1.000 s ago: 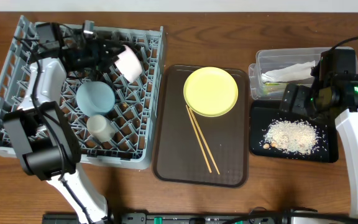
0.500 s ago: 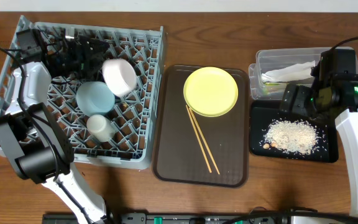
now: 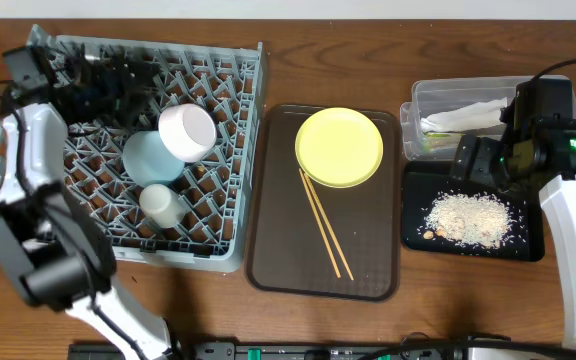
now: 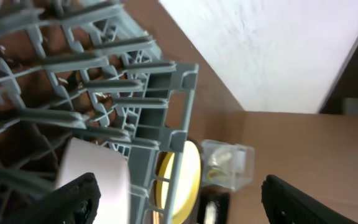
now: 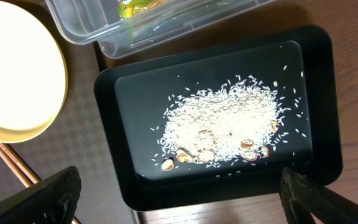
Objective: Sort waste into correct bins and load items into the dishwasher
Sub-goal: 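Lower the white bowl upside down into the rack and open the left gripper, then reach the left gripper to a chopstick on the brown tray and grasp it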
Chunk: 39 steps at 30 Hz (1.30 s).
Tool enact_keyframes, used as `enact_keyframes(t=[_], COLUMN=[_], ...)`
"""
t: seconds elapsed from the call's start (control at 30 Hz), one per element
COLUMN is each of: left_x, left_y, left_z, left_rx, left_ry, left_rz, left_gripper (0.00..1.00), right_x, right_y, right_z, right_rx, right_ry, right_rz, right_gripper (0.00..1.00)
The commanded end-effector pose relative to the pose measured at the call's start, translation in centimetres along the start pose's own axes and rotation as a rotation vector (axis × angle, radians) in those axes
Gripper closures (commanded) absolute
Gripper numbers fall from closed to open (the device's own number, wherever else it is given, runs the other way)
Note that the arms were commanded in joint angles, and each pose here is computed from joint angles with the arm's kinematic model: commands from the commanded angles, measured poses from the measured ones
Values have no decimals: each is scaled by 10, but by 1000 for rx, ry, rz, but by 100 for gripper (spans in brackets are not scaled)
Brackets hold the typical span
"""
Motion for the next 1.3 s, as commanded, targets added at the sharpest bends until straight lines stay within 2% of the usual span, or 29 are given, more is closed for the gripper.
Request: enact_keyframes(t=[0.0,0.13,0.23,0.47,0.63,0.73,0.83,0.9,1.27], left_x=[20,62,104,180,218,240,259,272,332], left_y=[20,18,6,-36,-58,-71,-82,-91,-152], left_z=[-56,-83,-97,-119,-126,-119,-105,-96,-54], left_rx=[-146,-440,-586,-616,-617,-712,-854,-898,-852], left_ry=[-184,-212,-233,-317,-359,-351,-306,-270,-338], left_rz=[-108,-136,-40,262,372,367,287,249,296], left_gripper=[14,14,14,14,15,15,15,15,15], right_x=[-3,-3,-3,-3,-3,-3,-3,-2,-2], right_y=[7,7,7,7,7,7,7,7,7], right_z=[-1,-1,-1,-1,-1,-1,-1,-1,-1], right_rx=[4,4,3,3,4,4,4,4,6], right_ry=[-5,-5,-5,-5,-5,-5,-5,-5,-5], right_rz=[-27,-28,-32,-32,-28,-28,-26,-25,-19], right_gripper=[1,1,1,1,1,1,1,1,1])
Point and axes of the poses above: each gripper's point midway between its finger pads, its own y axis back along the fingers, its own z axis along the line the jaws close on, x = y × z, the point moved 10 cm from there along y, back along the fingers, and after that the axes turned 4 degrees about y, right-handed, at the moved point
